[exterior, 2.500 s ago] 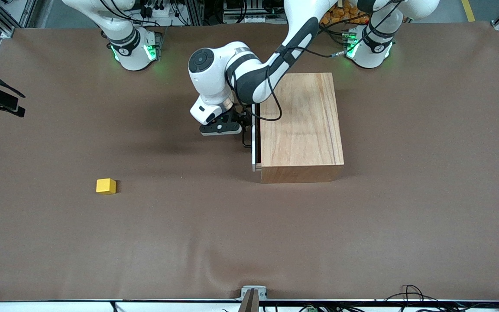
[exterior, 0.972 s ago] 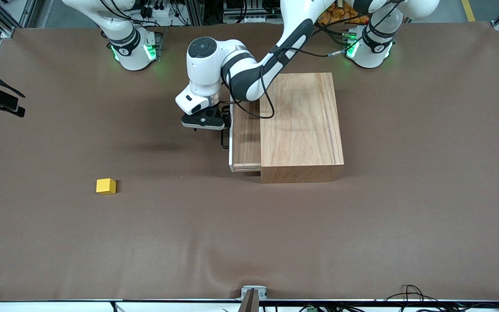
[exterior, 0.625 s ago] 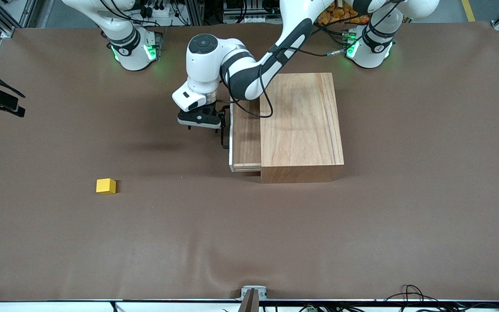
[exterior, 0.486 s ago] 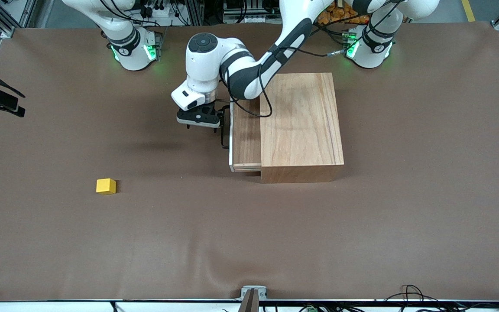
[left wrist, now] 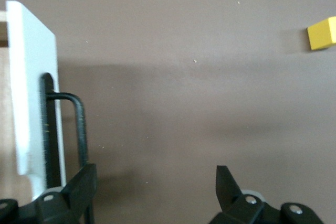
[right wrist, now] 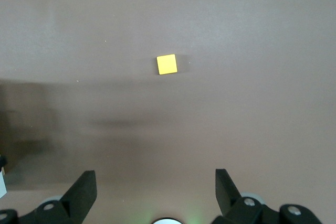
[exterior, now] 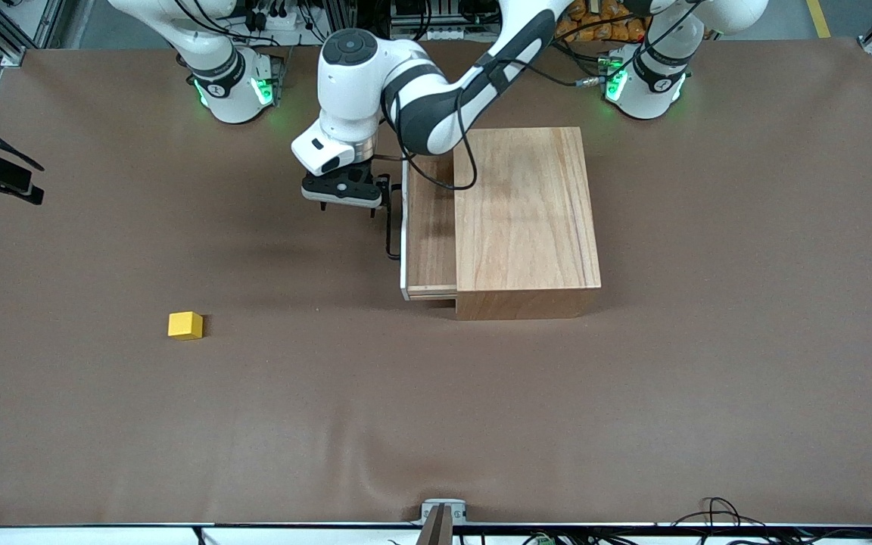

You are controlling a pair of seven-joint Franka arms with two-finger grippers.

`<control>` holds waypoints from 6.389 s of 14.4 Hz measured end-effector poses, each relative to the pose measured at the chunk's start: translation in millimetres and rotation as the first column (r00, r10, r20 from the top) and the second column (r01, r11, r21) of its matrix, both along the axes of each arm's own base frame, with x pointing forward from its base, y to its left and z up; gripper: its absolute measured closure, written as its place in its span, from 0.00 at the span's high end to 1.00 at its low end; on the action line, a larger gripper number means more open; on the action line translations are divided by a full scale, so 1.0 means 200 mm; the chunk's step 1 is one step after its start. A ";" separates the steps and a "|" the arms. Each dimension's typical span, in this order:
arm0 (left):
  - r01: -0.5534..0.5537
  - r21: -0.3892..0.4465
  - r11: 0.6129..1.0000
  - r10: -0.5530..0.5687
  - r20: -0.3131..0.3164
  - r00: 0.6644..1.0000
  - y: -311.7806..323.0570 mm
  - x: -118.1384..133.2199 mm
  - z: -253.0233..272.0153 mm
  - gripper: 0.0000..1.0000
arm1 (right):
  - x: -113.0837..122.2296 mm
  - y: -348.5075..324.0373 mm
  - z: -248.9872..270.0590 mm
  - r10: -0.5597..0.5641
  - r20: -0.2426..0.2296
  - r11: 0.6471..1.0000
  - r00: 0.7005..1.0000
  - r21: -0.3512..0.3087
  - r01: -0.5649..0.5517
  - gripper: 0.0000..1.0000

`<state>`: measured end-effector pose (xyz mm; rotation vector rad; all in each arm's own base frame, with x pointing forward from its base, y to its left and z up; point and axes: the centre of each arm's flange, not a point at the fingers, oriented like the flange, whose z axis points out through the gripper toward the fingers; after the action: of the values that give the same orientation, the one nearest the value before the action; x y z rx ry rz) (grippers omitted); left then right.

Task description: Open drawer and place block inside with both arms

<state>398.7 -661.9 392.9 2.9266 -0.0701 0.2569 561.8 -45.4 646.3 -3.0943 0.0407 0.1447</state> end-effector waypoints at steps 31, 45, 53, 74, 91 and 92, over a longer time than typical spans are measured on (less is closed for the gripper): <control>0.057 0.317 0.947 -0.010 -0.146 0.989 2.51 0.44 1.30 1.00 | 0.46 -0.38 -1.38 -0.009 -0.275 0.999 0.962 0.045 0.023 1.00; -0.025 0.227 0.974 0.040 -0.065 0.997 3.23 0.54 1.32 1.00 | 0.30 -0.14 -2.15 0.146 -0.008 0.989 0.989 0.021 -0.146 1.00; -0.045 0.225 0.973 0.049 -0.011 0.999 3.25 0.66 1.32 1.00 | 0.30 0.01 -2.20 0.113 0.035 0.991 0.993 0.065 -0.115 0.94; -0.024 0.229 0.973 0.040 -0.065 0.997 3.33 0.74 1.37 1.00 | 0.03 0.54 -0.74 0.008 -0.074 0.993 0.997 0.116 0.000 0.56; -0.034 0.228 0.973 0.051 -0.071 0.996 3.33 0.74 1.37 1.00 | -0.42 2.41 -1.14 -0.680 -0.095 0.728 0.727 0.031 0.685 0.56; -0.034 0.228 0.973 0.051 -0.071 0.996 3.33 0.74 1.37 1.00 | -0.41 2.41 -1.13 -0.729 -0.099 0.679 0.677 0.021 0.734 0.56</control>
<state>546.0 4.5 667.6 3.1645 -0.0268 0.1515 479.8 436.2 420.5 -2.7307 1.2374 0.2280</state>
